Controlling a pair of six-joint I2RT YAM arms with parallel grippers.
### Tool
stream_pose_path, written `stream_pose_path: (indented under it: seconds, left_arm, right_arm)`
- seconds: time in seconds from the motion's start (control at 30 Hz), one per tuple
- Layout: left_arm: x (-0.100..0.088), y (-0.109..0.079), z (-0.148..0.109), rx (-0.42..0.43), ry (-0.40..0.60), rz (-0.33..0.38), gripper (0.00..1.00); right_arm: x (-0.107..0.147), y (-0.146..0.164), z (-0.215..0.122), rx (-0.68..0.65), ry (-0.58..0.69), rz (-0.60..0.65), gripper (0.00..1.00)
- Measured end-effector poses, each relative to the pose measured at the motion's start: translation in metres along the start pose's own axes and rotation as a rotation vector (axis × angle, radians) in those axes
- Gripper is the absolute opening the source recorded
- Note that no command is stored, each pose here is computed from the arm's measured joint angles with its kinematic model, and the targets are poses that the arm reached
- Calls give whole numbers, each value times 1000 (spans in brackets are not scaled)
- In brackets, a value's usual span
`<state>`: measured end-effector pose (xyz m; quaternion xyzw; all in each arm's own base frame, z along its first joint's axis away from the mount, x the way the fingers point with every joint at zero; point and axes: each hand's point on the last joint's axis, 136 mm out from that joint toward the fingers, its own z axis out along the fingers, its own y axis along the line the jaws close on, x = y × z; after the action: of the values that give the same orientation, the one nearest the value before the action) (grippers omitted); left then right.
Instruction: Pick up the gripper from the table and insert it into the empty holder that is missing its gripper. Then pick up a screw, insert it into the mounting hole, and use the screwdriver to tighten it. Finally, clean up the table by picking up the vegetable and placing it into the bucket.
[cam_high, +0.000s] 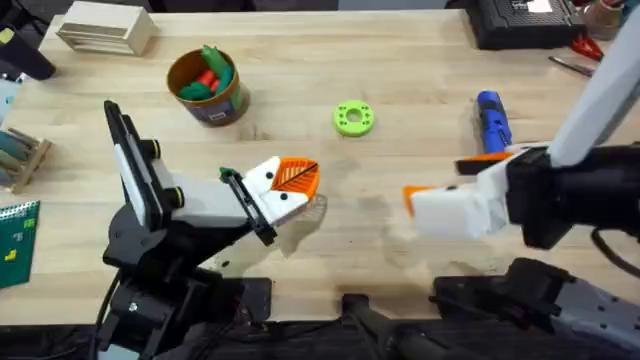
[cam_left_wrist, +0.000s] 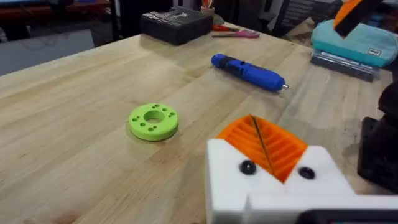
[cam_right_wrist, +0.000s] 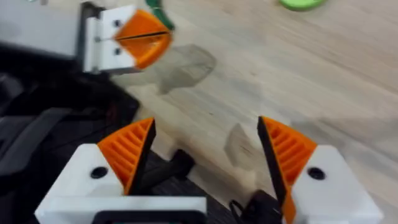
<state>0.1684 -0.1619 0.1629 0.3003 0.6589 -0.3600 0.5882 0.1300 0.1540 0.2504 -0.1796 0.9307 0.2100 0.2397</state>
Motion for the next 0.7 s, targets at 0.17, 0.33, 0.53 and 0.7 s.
stream_pose_path:
  seconds: [0.17,0.33,0.53,0.7]
  left_arm:
    - [0,0,0,0,0,0,7]
    - [0,0,0,0,0,0,7]
    - [0,0,0,0,0,0,7]
    - [0,0,0,0,0,0,7]
  right_arm:
    - [4,-59,-6,241,-2,149,989]
    - [-13,-140,-26,512,-64,261,990]
    - [-41,-213,-20,599,-48,270,988]
    - [-53,-273,9,561,4,280,990]
